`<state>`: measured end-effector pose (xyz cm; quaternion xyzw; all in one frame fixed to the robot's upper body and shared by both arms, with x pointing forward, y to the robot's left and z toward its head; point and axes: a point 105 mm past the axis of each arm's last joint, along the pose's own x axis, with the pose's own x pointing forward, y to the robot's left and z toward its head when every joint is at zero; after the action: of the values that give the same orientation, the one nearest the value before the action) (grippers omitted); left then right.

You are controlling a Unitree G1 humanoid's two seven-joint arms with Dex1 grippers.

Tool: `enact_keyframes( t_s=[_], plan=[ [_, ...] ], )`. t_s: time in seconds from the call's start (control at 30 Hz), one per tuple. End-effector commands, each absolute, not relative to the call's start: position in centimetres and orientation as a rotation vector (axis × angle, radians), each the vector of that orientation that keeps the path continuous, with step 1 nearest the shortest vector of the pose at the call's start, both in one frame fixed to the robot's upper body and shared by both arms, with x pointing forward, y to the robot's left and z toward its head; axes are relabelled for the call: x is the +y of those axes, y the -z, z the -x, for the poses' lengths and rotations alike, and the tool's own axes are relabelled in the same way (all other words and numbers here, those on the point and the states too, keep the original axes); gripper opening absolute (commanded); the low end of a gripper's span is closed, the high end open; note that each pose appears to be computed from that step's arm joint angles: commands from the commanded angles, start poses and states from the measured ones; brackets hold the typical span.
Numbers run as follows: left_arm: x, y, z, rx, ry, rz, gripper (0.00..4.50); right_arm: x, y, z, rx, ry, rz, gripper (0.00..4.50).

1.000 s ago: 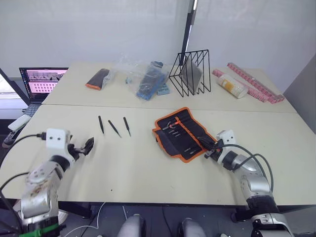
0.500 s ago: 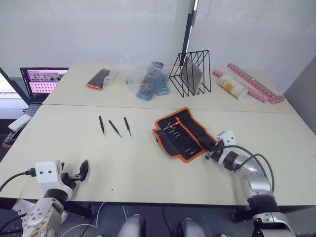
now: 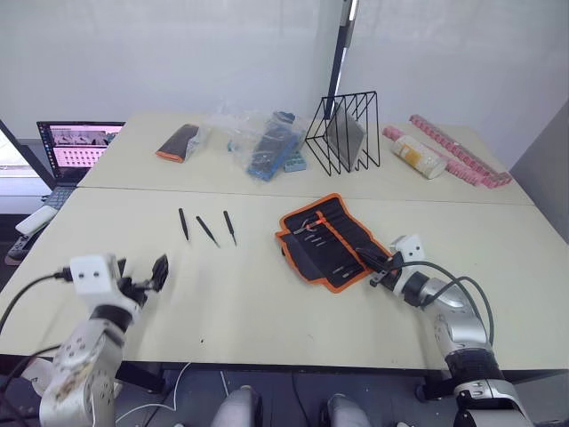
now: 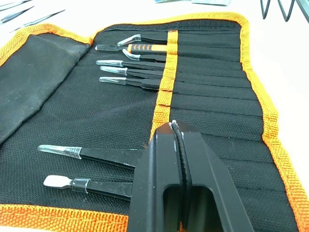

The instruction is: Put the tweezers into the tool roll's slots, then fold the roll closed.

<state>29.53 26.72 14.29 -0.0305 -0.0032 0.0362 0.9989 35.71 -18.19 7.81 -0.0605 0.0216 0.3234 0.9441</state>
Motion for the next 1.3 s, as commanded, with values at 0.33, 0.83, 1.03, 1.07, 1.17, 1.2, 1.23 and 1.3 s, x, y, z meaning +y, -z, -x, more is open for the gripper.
enact_keyframes(
  t_s=[0.33, 0.83, 1.03, 1.07, 1.17, 1.2, 1.23, 1.3],
  plan=[
    [24.7, -14.6, -36.5, 0.138, -0.159, 0.034, 4.46, -18.6, -6.1, -35.1, 0.115, -0.647, 0.134, 0.00],
    [23.5, -11.8, -38.2, 0.252, -0.234, 0.041, 3.39, -18.7, -6.8, -35.2, 0.101, -0.633, 0.146, 0.00],
    [22.8, -10.7, -38.8, 0.297, -0.194, 0.003, 1.40, -18.4, -7.2, -35.2, 0.093, -0.644, 0.145, 0.00],
    [22.8, -10.6, -38.9, 0.300, -0.190, -0.002, 1.07, -18.3, -7.3, -35.2, 0.090, -0.648, 0.147, 0.00],
    [23.4, -10.9, -39.0, 0.294, -0.191, -0.015, 0.08, -18.3, -7.5, -35.3, 0.088, -0.647, 0.152, 0.00],
    [23.8, -11.0, -39.0, 0.289, -0.201, -0.021, 0.03, -18.4, -7.6, -35.3, 0.088, -0.647, 0.152, 0.00],
    [24.3, -11.3, -39.0, 0.283, -0.213, -0.037, 0.03, -18.4, -7.6, -35.3, 0.088, -0.645, 0.152, 0.00],
    [24.9, -11.8, -38.9, 0.265, -0.217, -0.059, 0.03, -18.4, -7.6, -35.3, 0.088, -0.644, 0.153, 0.00]
  ],
)
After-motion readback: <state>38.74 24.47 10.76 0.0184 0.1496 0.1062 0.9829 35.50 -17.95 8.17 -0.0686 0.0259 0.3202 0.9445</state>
